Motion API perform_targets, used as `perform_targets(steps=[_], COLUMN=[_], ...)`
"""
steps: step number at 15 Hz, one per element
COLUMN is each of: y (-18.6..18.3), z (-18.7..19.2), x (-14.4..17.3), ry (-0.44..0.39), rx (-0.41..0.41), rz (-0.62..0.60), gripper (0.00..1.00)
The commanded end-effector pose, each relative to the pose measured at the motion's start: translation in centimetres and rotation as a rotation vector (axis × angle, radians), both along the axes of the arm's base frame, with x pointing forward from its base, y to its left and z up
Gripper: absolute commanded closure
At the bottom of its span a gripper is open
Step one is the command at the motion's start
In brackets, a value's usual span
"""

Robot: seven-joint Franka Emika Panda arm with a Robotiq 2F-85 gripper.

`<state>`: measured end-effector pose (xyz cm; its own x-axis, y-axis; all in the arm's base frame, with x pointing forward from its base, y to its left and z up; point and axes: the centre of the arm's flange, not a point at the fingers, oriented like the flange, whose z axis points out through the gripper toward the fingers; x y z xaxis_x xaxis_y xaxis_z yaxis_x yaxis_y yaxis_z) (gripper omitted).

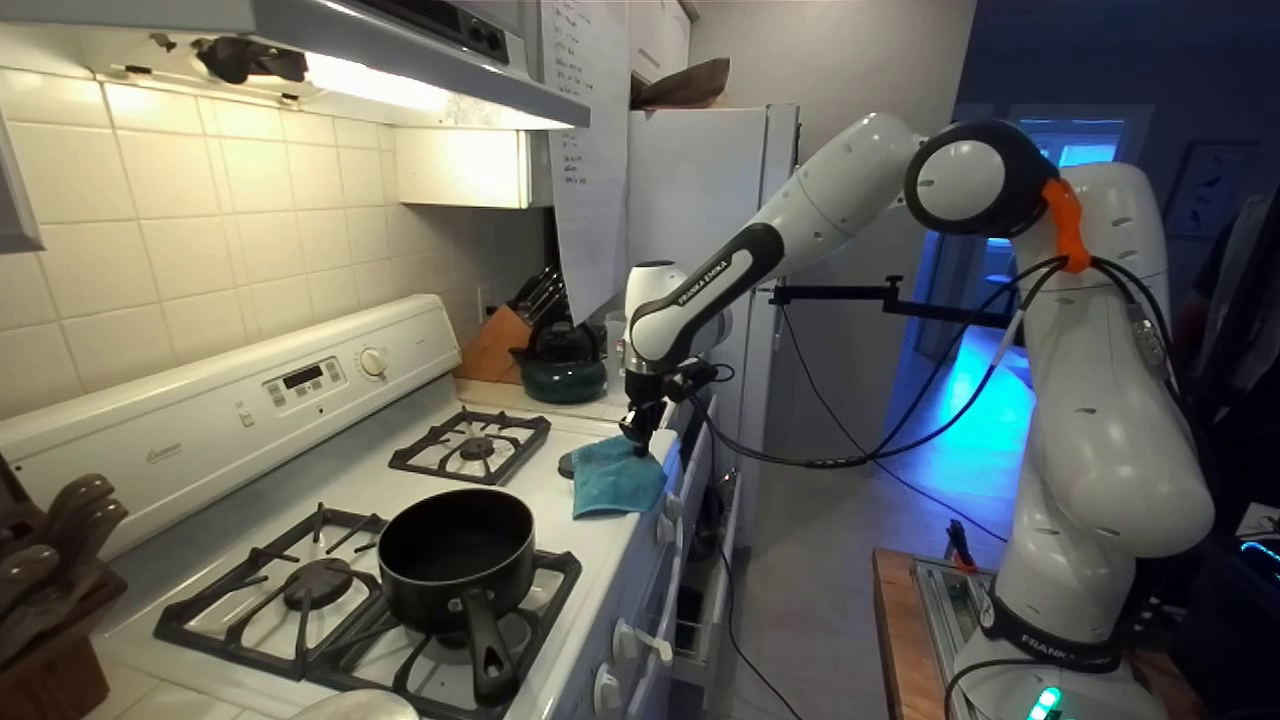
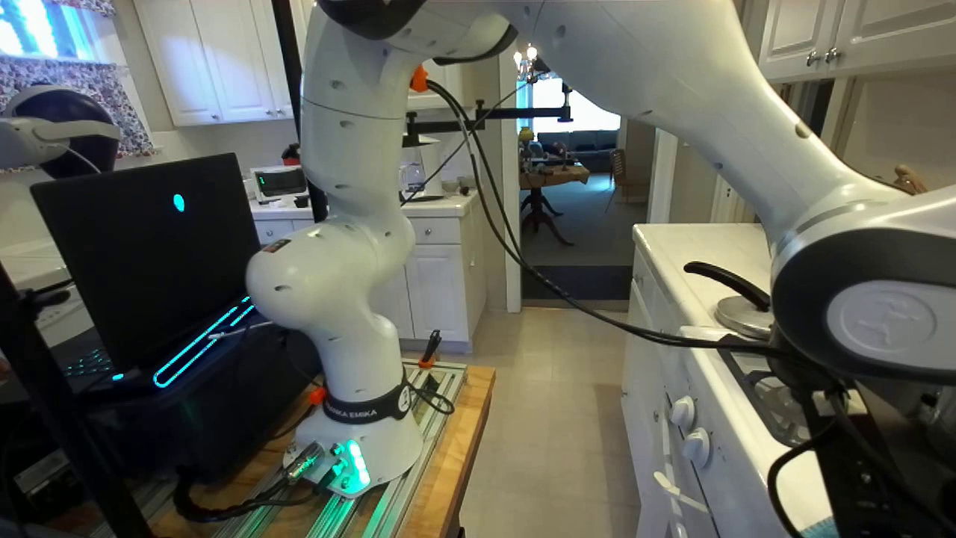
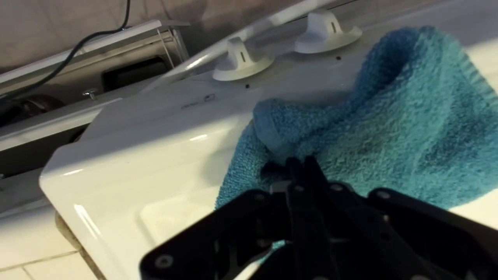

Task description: Pick up the blue towel and clean the right bottom plate of the stove

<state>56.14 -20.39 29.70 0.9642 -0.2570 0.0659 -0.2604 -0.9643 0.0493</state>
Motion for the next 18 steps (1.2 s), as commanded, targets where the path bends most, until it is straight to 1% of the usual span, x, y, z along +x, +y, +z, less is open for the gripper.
perform_targets(steps=[1,6,8,12,14,15,18], y=[-2.3,-4.8,-5.3,-5.4,-4.5,-4.8,-4.2], z=[1.3,2.3,2.7,3.3,3.8,3.3,3.4], x=[-0.7,-0.3,0.0,0.9,1.0,0.4,0.8], ry=[0.030,-0.003,-0.027,-0.084,-0.112,-0.087,-0.097], rx=[-0.037,-0.062,-0.018,0.032,0.056,0.023,0.037], rz=[-0.027,-0.076,-0.089,-0.152,-0.146,-0.131,-0.131], gripper=[0.99,0.99,0.99,0.99,0.99,0.96,0.96])
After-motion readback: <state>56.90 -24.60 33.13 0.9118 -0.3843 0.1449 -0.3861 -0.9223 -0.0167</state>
